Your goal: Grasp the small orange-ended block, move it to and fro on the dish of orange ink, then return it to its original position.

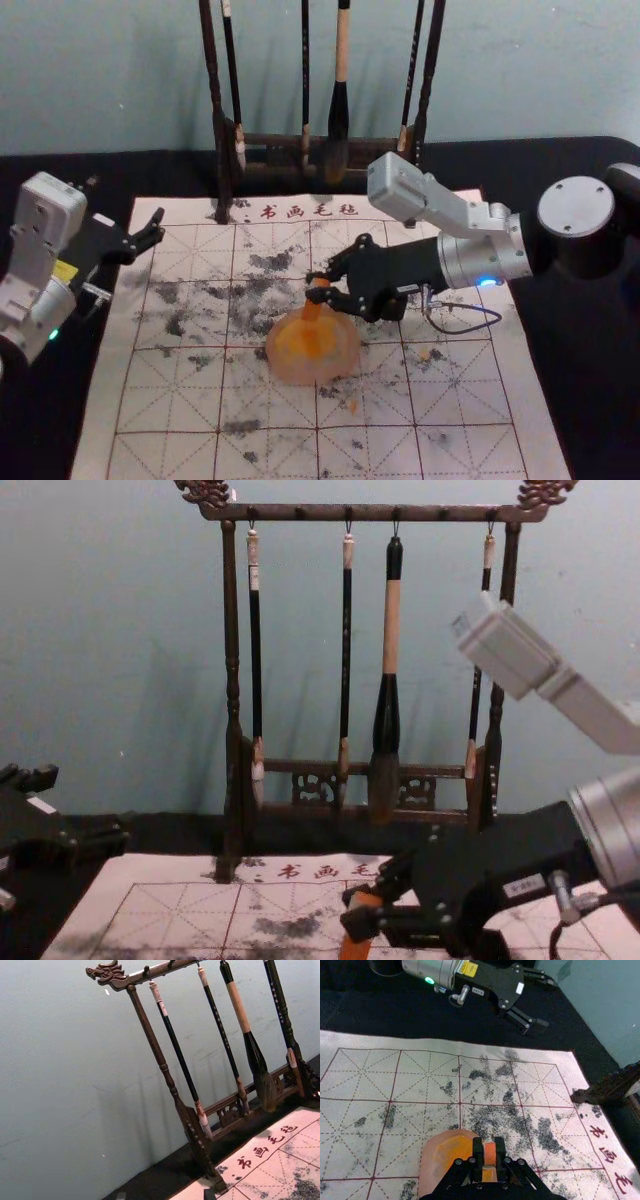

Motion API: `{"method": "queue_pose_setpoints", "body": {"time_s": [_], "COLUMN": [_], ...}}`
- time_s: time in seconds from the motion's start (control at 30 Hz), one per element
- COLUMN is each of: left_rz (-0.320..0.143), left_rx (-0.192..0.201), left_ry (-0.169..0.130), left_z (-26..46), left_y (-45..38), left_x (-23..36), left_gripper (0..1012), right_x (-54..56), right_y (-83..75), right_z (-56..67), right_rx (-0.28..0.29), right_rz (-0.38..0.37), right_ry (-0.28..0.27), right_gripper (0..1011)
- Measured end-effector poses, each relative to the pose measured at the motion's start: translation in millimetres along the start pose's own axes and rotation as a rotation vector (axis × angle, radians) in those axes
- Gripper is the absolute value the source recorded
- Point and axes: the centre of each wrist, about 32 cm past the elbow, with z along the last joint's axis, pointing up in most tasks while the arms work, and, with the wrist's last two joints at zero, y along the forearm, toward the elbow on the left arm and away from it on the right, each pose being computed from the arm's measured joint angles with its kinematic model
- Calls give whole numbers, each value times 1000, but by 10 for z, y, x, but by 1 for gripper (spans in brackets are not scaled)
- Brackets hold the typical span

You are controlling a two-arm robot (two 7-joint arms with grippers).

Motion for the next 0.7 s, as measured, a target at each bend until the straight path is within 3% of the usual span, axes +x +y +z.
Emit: {"method": "queue_pose_setpoints", "body": {"time_s": [0.7], "left_rz": [0], "left_rx": [0], "left_ry": [0], "left_z": [0], "left_y": [0], "left_x": [0], "left_gripper": [1001], "right_x": [63], "right_y": [106], "right_z": [20], "right_rx": [-40], "right_rz": [17], "right_ry": [-26], "right_gripper": [142]}}
